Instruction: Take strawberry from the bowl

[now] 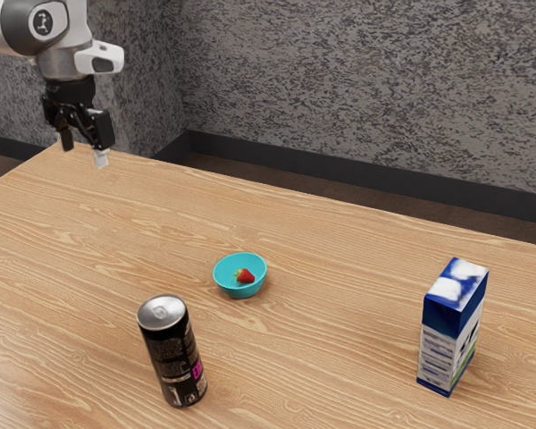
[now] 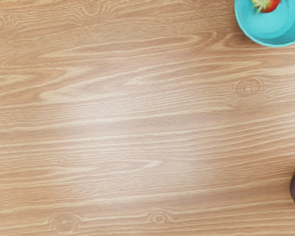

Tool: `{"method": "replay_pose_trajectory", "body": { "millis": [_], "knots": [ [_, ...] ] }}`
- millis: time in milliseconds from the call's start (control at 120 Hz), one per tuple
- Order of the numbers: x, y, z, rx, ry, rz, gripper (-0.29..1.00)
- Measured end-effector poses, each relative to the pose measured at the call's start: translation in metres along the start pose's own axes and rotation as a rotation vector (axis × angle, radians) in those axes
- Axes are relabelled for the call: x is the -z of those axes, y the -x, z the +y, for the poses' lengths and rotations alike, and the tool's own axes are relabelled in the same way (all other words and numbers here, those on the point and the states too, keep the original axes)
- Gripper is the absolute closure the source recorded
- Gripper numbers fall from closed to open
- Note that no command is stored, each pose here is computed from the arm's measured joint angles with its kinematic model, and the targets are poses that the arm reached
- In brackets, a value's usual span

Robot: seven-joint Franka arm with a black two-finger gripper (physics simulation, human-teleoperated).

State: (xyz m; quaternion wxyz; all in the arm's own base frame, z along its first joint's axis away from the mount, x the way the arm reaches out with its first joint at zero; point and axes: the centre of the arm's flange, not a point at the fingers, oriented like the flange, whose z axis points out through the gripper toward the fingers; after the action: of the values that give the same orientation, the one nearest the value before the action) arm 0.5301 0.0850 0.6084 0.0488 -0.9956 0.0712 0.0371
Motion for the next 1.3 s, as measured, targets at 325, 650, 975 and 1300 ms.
{"method": "replay_pose_trajectory", "body": {
  "millis": [325,650,975,1300],
  "knots": [
    [-0.038,-0.027,0.081,-0.187,0.007,-0.048,0.01],
    [-0.203,-0.117,0.131,-0.493,-0.022,-0.141,0.02],
    [-0.266,-0.167,0.157,-0.732,-0.013,-0.036,0.05],
    [-0.282,-0.18,0.163,-0.917,-0.044,0.056,0.11]
  ]
}}
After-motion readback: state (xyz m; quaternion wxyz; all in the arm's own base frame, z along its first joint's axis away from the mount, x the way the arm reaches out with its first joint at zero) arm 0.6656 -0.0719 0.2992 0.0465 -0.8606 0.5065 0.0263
